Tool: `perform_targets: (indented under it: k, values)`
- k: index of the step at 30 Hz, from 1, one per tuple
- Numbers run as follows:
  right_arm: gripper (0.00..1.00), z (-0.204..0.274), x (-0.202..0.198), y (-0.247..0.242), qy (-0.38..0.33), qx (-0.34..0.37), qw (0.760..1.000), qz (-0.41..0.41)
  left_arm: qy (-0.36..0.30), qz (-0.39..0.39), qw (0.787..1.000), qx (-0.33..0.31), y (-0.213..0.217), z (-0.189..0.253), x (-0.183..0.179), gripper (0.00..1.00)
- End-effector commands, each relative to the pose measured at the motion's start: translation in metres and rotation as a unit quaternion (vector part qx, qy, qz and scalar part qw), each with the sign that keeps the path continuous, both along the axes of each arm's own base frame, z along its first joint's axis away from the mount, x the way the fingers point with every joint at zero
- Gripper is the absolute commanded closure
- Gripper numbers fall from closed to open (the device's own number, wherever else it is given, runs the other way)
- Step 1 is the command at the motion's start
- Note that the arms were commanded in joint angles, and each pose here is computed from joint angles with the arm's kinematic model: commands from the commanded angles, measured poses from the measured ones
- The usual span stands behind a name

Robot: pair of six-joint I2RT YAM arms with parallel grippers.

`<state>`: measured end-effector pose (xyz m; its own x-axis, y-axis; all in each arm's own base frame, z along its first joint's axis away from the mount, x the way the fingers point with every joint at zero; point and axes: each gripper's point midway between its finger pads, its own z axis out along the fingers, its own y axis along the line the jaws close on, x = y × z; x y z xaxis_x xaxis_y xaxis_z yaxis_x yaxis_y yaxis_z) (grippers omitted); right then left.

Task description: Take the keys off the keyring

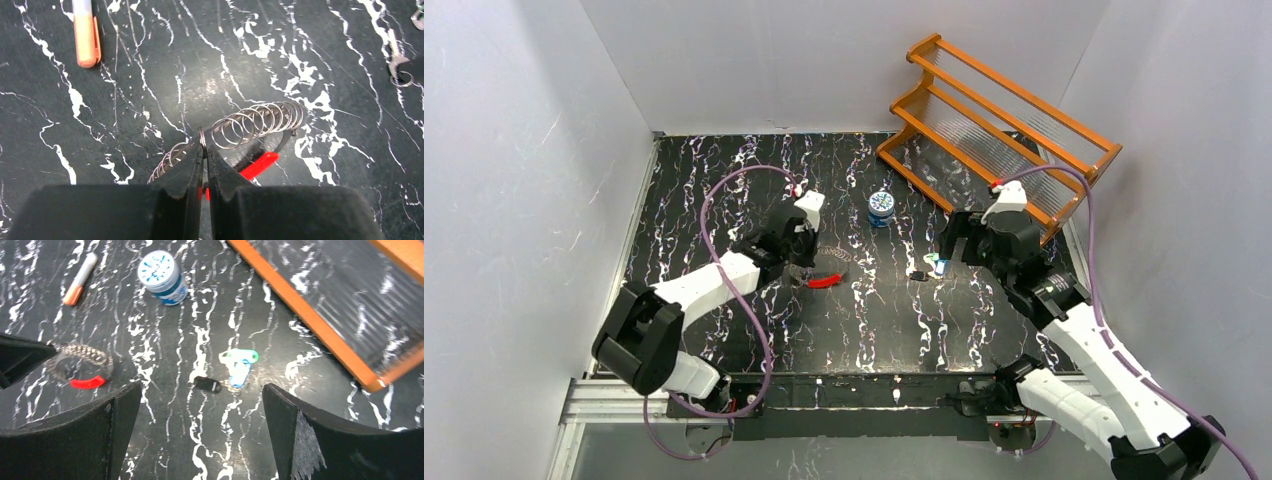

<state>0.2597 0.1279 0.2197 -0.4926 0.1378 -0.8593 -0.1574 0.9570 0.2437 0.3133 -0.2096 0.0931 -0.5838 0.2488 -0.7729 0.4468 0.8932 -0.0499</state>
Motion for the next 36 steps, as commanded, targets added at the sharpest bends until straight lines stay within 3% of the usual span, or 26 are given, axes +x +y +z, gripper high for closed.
perform_targets:
  k: [1,6,12,19,28,33,36]
  values:
    - [0.01,0.021,-0.002,-0.037,-0.029,-0.028,0.996,-0.078,0.029,0.02,0.999,-0.034,0.005,0.002,0.013,0.9]
    - [0.01,0.049,-0.013,-0.062,-0.088,0.006,0.987,-0.137,0.023,0.028,0.999,-0.034,0.012,0.006,0.016,0.68]
    - [0.01,0.075,-0.039,-0.071,-0.166,0.039,0.98,-0.104,-0.02,0.035,0.999,-0.036,0.025,0.041,0.009,0.45]
    - [0.01,0.093,-0.064,-0.093,-0.211,0.059,0.968,-0.122,-0.111,0.057,0.99,-0.065,0.058,0.117,-0.023,0.02]
    - [0.01,0.117,-0.102,-0.099,-0.323,0.095,0.939,-0.069,-0.26,0.113,0.945,-0.166,0.113,0.2,-0.086,0.02]
    - [0.01,0.105,-0.102,-0.101,-0.281,0.078,0.954,-0.074,-0.318,0.142,0.921,-0.173,0.144,0.211,-0.111,0.02]
    - [0.01,0.104,-0.104,-0.107,-0.287,0.092,0.949,-0.091,-0.338,0.129,0.916,-0.173,0.148,0.21,-0.121,0.02]
